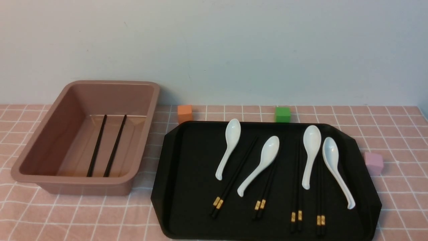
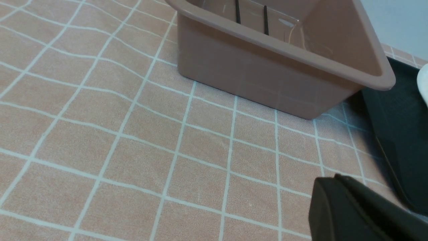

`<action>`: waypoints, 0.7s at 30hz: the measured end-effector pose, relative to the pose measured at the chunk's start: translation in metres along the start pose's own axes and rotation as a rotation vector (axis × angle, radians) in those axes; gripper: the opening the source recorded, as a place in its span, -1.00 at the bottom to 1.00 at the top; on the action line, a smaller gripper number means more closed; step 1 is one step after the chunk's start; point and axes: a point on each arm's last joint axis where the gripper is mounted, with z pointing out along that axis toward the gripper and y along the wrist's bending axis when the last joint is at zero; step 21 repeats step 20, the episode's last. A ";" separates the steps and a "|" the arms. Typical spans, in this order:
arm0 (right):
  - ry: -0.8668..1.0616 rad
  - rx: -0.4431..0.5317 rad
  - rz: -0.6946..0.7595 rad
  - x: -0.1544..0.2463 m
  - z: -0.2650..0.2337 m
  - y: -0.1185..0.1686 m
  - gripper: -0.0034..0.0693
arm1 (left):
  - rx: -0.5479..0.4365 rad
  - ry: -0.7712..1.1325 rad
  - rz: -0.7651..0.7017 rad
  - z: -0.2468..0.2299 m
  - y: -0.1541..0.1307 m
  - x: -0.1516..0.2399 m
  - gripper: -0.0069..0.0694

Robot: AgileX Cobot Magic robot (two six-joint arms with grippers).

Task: On pink tablecloth take chopsticks from black tray and put them in box.

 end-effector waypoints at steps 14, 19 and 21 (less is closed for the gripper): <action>0.000 0.000 0.000 0.000 0.000 0.000 -0.25 | 0.000 0.000 0.001 0.000 0.000 0.000 -0.84; 0.000 0.000 0.000 0.000 0.000 0.000 -0.25 | 0.000 0.000 0.001 0.000 0.000 0.000 -0.83; 0.000 0.000 0.000 0.000 0.000 0.000 -0.25 | 0.000 0.000 0.002 0.000 0.000 0.000 -0.83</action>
